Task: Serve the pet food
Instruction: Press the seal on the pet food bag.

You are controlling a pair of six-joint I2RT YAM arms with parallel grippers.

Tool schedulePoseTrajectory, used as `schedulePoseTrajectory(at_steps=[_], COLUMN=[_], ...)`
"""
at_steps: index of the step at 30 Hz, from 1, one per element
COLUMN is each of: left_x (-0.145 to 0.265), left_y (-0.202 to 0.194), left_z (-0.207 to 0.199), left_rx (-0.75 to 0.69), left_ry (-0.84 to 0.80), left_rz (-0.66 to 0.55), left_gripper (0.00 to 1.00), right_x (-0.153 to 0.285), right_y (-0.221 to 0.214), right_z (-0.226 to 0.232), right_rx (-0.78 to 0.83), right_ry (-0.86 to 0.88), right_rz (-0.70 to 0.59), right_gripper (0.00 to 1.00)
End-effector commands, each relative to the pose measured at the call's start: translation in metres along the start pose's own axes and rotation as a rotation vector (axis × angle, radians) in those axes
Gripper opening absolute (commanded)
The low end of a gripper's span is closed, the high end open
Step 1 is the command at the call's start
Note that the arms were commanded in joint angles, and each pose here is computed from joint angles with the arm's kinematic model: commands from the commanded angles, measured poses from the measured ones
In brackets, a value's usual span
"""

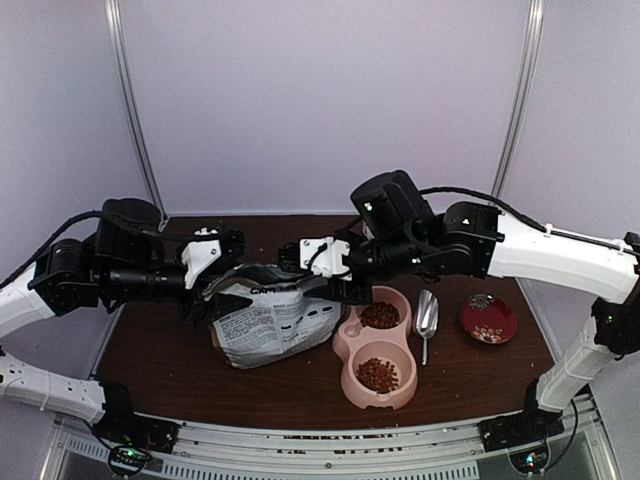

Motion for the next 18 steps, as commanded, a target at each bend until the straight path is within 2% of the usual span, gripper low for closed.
schedulePoseTrajectory(at_steps=[1,7,9,10,14,18], left_x=[-0.006,-0.013,-0.015,-0.016,-0.023,-0.031], left_y=[0.015,0.021,0.023,0.023,0.025,0.029], left_z=[-0.002,0.001,0.001,0.001,0.000,0.000], left_rx=[-0.005,-0.036,-0.056,-0.066,-0.088,-0.092], left_ry=[-0.005,0.033,0.044,0.050,0.064,0.080], left_rz=[-0.027,-0.016,-0.011,-0.004,0.017,0.022], left_gripper=[0.62,0.46,0.45,0.45,0.46,0.40], right_x=[0.010,0.007,0.006,0.006,0.011,0.015], right_y=[-0.004,-0.004,-0.004,-0.003,0.002,0.004], right_z=[-0.008,-0.018,-0.021,-0.022,-0.025,-0.022], right_rx=[-0.014,-0.010,-0.009,-0.010,-0.015,-0.021], right_ry=[-0.052,-0.080,-0.075,-0.073,-0.068,-0.047], right_rz=[-0.002,-0.014,-0.018,-0.026,-0.075,-0.108], right_gripper=[0.41,0.15,0.03,0.00,0.00,0.00])
Point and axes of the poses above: each gripper's point midway between its finger pads, its own x axis back along the fingers, its own z axis along the line the jaws close on, y = z × x, the point moved 3 cm from there along x, back along the fingers, and after that the axes turned 15 degrees about x, right-handed, at the moved point
